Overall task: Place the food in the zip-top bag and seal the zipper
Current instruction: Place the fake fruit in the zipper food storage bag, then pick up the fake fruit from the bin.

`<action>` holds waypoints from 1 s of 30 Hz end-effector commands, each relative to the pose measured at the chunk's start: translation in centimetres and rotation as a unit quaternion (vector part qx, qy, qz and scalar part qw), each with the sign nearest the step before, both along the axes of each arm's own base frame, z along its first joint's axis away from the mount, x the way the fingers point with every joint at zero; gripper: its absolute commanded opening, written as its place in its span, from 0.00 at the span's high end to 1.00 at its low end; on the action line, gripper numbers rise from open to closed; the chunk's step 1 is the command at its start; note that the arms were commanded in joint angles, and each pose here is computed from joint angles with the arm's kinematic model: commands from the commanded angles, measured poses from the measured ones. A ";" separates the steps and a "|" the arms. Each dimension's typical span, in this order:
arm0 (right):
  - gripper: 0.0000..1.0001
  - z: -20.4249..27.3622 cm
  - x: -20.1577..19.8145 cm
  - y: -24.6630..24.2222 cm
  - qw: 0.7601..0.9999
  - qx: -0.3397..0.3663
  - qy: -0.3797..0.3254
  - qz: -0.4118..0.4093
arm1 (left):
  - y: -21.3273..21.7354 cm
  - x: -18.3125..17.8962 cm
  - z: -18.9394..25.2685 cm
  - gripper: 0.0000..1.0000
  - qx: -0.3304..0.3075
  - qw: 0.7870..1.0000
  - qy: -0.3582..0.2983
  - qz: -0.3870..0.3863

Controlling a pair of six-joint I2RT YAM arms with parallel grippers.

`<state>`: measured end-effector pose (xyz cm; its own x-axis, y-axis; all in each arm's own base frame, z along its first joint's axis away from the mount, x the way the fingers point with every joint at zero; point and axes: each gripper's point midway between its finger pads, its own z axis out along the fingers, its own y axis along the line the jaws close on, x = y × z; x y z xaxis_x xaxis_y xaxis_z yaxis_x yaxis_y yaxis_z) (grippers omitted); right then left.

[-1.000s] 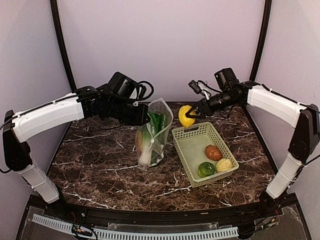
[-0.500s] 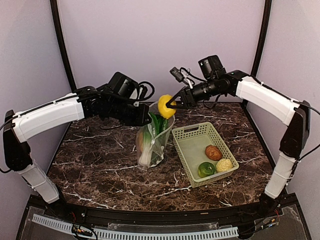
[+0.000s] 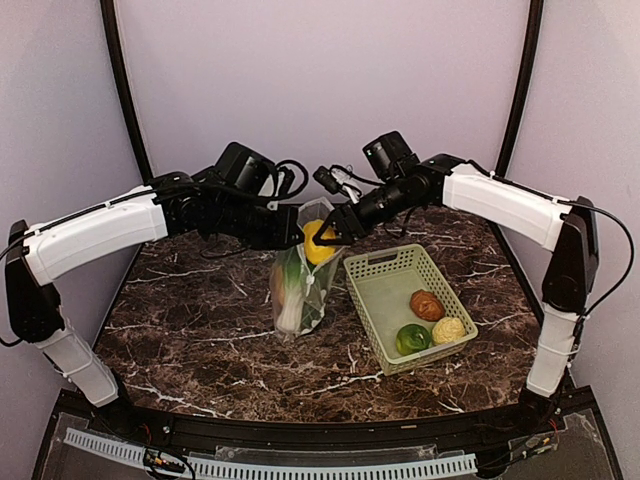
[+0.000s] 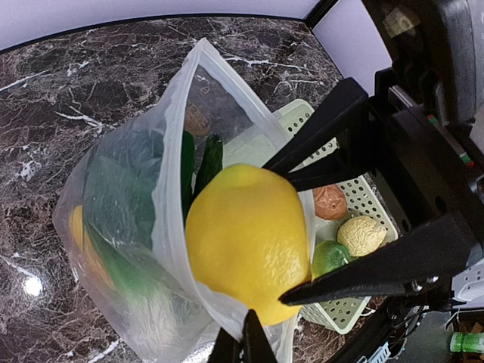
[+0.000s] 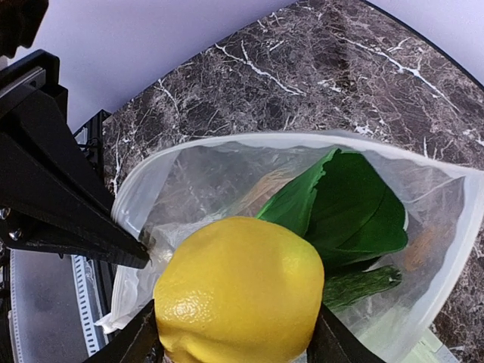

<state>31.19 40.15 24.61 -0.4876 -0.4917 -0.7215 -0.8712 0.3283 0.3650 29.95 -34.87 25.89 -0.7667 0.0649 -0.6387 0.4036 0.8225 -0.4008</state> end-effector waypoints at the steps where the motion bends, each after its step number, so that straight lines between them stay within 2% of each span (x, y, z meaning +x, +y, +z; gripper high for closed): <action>1: 0.39 0.5 -1.3 1.0 1.000 -0.009 -0.010 0.012 | 0.1 -0.1 3.4 0.99 -0.038 0.999 -0.028 0.001; 7: 0.36 -0.8 -2.8 1.5 0.999 -0.031 0.003 0.032 | -0.1 0.0 4.4 0.99 -0.056 0.998 -0.040 0.001; 11: 0.27 -1.2 -4.0 1.5 0.998 -0.031 0.024 0.055 | 0.3 0.1 5.3 0.99 -0.061 0.997 -0.055 0.008; 14: 0.17 -1.0 -5.2 1.6 0.995 -0.023 0.049 0.078 | 0.6 0.2 5.4 0.99 -0.059 0.996 -0.060 0.013; 17: 0.14 0.5 -5.6 1.5 0.995 -0.009 0.044 0.087 | 0.8 0.2 4.9 0.99 -0.054 0.997 -0.058 0.017; 26: 0.14 7.8 -2.4 -2.4 0.997 0.054 -0.019 0.054 | 2.0 -0.1 3.5 0.99 -0.032 0.997 -0.060 0.023; 30: 0.15 8.1 0.3 -6.1 0.998 0.054 -0.036 0.007 | 2.5 0.0 0.3 0.99 0.009 0.999 -0.039 0.028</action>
<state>30.13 37.34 29.89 -0.4577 -0.4762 -0.7508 -0.8891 0.2501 0.3834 29.97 -33.31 26.65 -0.7271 0.0221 -0.6861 0.3908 0.8350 -0.3873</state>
